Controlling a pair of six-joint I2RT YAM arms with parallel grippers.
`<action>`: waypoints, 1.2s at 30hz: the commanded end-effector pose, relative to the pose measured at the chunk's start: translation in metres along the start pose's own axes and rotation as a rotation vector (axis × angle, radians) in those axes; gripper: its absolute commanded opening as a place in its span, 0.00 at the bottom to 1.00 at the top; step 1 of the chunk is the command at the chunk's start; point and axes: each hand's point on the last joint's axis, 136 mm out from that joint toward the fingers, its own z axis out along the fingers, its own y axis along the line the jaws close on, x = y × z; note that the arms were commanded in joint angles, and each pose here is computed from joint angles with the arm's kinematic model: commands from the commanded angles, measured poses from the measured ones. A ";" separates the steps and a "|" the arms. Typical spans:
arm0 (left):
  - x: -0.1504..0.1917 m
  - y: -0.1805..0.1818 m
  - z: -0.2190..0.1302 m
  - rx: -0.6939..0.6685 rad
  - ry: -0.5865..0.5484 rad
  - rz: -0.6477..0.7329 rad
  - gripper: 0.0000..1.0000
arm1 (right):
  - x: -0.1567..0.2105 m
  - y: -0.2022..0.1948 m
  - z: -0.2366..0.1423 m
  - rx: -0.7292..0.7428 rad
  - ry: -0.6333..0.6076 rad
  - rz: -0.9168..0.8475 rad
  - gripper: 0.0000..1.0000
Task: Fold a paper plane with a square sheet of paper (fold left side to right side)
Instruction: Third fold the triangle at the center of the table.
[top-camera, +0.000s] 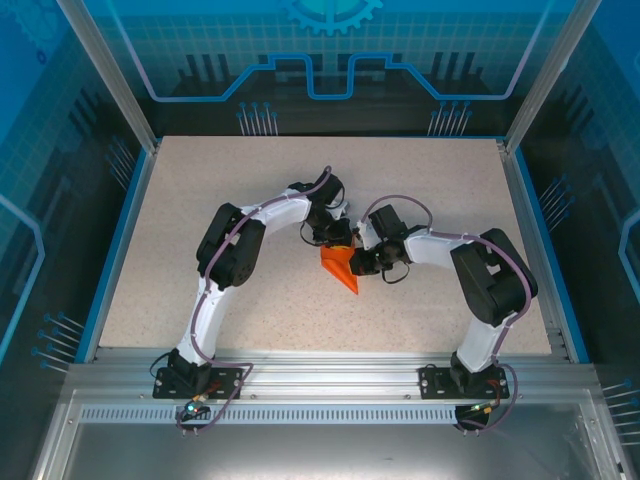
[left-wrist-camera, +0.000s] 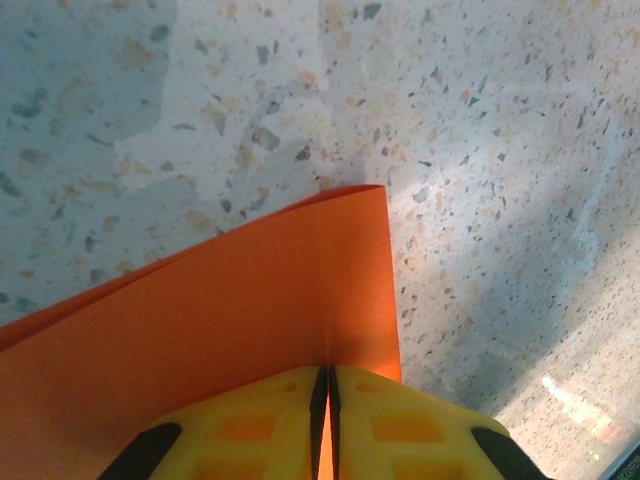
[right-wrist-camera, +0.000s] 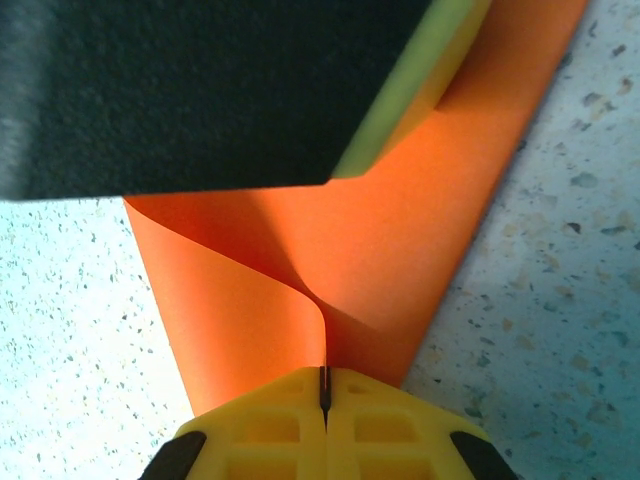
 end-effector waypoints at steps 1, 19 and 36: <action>0.019 0.013 0.017 -0.060 0.071 -0.012 0.16 | -0.004 -0.008 0.000 0.016 0.001 0.034 0.00; 0.020 0.013 0.019 -0.065 0.071 -0.010 0.15 | -0.009 -0.007 -0.006 0.015 -0.015 0.018 0.00; 0.020 0.013 0.019 -0.067 0.072 -0.008 0.15 | -0.006 -0.008 0.000 0.010 0.008 0.024 0.00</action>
